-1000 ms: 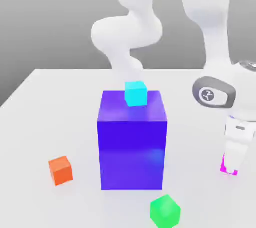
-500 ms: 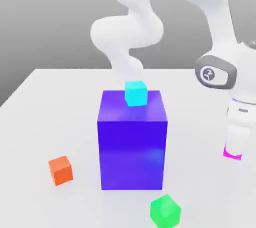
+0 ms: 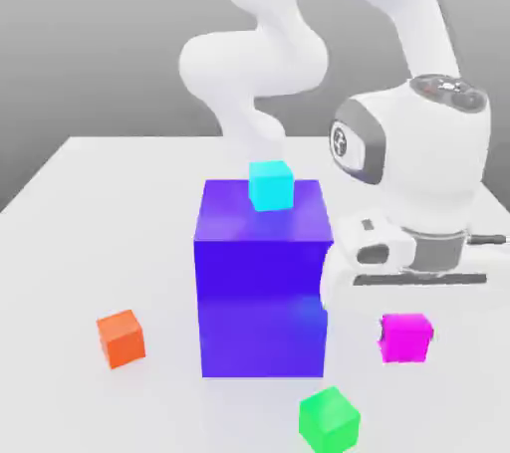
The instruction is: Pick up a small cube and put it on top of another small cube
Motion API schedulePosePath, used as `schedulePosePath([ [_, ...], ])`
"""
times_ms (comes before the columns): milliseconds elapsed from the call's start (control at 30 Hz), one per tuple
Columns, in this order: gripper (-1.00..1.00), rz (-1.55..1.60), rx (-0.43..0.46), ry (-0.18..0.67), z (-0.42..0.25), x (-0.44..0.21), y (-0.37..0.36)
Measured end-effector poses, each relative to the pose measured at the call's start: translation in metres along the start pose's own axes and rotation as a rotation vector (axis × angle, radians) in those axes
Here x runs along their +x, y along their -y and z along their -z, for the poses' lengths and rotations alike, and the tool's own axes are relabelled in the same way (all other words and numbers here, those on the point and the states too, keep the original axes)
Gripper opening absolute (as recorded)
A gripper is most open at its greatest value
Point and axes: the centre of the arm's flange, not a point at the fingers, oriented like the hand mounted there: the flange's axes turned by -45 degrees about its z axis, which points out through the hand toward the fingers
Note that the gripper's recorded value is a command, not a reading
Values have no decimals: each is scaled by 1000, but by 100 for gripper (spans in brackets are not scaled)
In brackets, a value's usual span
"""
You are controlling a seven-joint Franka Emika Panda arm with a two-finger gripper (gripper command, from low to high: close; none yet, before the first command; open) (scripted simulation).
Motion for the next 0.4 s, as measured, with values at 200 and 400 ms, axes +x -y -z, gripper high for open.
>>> schedulePosePath([
  [200, -100, -314, 3, 0, -12, 34, -46],
  [400, 100, -323, 2, 1, -47, 35, -47],
])
